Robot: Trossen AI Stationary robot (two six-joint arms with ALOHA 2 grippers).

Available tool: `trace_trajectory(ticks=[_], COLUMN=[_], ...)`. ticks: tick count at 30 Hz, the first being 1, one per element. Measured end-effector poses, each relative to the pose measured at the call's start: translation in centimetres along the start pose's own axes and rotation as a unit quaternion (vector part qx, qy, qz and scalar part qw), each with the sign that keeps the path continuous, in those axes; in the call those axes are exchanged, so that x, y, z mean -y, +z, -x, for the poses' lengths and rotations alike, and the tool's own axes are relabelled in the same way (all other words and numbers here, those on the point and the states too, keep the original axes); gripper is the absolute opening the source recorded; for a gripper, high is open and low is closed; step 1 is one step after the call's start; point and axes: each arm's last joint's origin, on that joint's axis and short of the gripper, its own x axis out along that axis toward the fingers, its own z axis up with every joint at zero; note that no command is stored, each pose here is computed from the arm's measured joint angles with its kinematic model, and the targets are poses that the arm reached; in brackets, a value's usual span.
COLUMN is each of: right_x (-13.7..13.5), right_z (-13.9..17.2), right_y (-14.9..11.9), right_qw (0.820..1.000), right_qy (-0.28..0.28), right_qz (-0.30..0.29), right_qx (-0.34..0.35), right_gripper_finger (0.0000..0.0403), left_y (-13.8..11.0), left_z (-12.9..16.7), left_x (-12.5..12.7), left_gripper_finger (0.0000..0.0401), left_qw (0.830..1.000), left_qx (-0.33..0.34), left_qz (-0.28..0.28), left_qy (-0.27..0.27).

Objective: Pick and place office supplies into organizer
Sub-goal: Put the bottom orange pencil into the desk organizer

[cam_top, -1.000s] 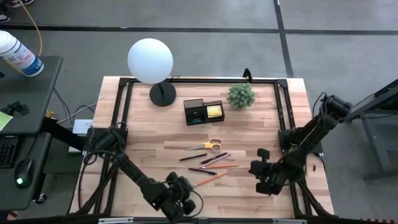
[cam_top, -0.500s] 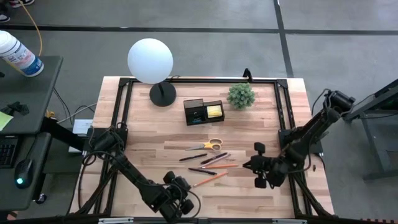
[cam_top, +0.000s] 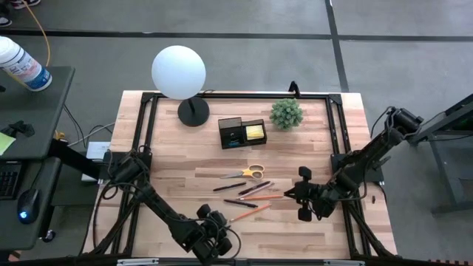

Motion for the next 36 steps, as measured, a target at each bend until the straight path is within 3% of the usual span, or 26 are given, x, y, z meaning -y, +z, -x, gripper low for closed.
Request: trace_trajectory(ticks=[7, 12, 18, 30, 36], right_x=[0.0, -0.1, -0.1, -0.1, -0.1], right_z=[0.0, 0.0, 0.0, 0.0, 0.0], right_y=[0.0, 0.0, 0.0, 0.0, 0.1], right_qw=[1.0, 1.0, 1.0, 1.0, 1.0], right_qy=[0.003, 0.005, 0.006, 0.006, 0.008], right_qz=[-0.005, -0.014, -0.015, -0.021, -0.024], right_qx=[-0.002, -0.002, -0.001, -0.001, 0.002], right_gripper_finger=[0.0024, 0.0019, 0.002, 0.0014, 0.0014], left_y=[-0.2, -0.2, -0.1, 0.0, -0.4], left_z=[-1.4, -1.6, -1.7, -1.7, -2.2], left_x=[-0.1, 0.0, -0.1, -0.2, -0.2], left_gripper_finger=[0.0185, 0.0198, 0.0175, 0.0086, 0.0074], left_qw=[1.0, 1.0, 1.0, 1.0, 0.999], left_qx=[-0.013, -0.011, 0.001, 0.025, 0.028], left_qz=[0.002, -0.015, -0.016, -0.014, -0.013], left_qy=[0.005, -0.002, 0.003, 0.013, 0.015])
